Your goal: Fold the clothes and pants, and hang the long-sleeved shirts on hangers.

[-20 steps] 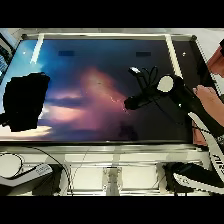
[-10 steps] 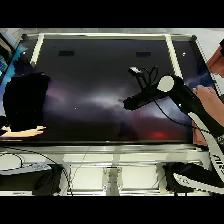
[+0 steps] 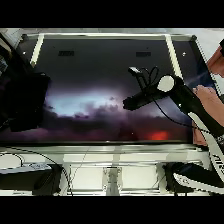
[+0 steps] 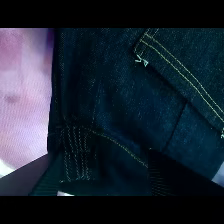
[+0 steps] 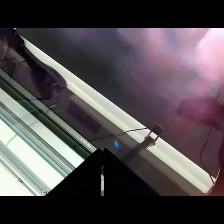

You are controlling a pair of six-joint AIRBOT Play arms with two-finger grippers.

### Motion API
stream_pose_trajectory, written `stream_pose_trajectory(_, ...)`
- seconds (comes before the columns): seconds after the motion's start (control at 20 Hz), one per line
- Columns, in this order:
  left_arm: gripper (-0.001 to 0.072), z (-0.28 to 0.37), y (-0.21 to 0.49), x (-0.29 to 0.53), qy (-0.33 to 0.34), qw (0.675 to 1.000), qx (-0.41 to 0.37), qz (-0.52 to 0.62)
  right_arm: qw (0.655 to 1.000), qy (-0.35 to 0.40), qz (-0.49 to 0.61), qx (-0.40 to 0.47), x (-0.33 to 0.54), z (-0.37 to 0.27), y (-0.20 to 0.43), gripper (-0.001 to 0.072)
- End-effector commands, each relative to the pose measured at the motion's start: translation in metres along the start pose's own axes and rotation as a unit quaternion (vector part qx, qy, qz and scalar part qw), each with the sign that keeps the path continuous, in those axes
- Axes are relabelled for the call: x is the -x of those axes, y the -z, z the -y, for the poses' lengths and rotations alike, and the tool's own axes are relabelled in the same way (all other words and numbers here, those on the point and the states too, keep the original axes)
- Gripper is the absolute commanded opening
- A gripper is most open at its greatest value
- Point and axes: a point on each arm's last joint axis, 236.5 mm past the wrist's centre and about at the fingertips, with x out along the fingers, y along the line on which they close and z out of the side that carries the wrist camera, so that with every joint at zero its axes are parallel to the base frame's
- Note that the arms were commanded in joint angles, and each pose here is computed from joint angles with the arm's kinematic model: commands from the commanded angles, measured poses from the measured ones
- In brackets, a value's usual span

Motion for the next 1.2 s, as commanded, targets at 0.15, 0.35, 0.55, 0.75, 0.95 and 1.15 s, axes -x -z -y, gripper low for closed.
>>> stream_pose_trajectory(0.15,0.058,-0.003,0.013,-0.007,0.004,1.0,-0.006,-0.028,1.0,-0.001,0.0,0.0,0.0,-0.001,0.0,0.0013)
stream_pose_trajectory(0.35,0.0571,-0.003,0.014,-0.007,0.005,1.0,-0.005,-0.03,1.0,-0.001,0.0,0.0,0.0,-0.001,0.0,0.0013)
stream_pose_trajectory(0.55,0.0573,-0.008,0.01,0.004,0.001,1.0,-0.001,-0.018,1.0,-0.001,0.0,0.0,0.0,-0.001,0.0,0.0013)
stream_pose_trajectory(0.75,0.0573,-0.02,0.009,0.015,-0.003,1.0,0.014,-0.007,1.0,0.0,0.004,0.001,0.0,0.0,-0.002,0.0013)
stream_pose_trajectory(0.95,0.0573,-0.009,0.007,0.009,0.012,1.0,0.005,-0.007,1.0,0.001,0.005,0.001,0.0,0.0,-0.002,0.0013)
stream_pose_trajectory(1.15,0.0572,0.001,0.005,0.004,0.013,1.0,-0.013,-0.008,1.0,0.001,0.005,0.001,0.0,0.0,-0.002,0.0012)
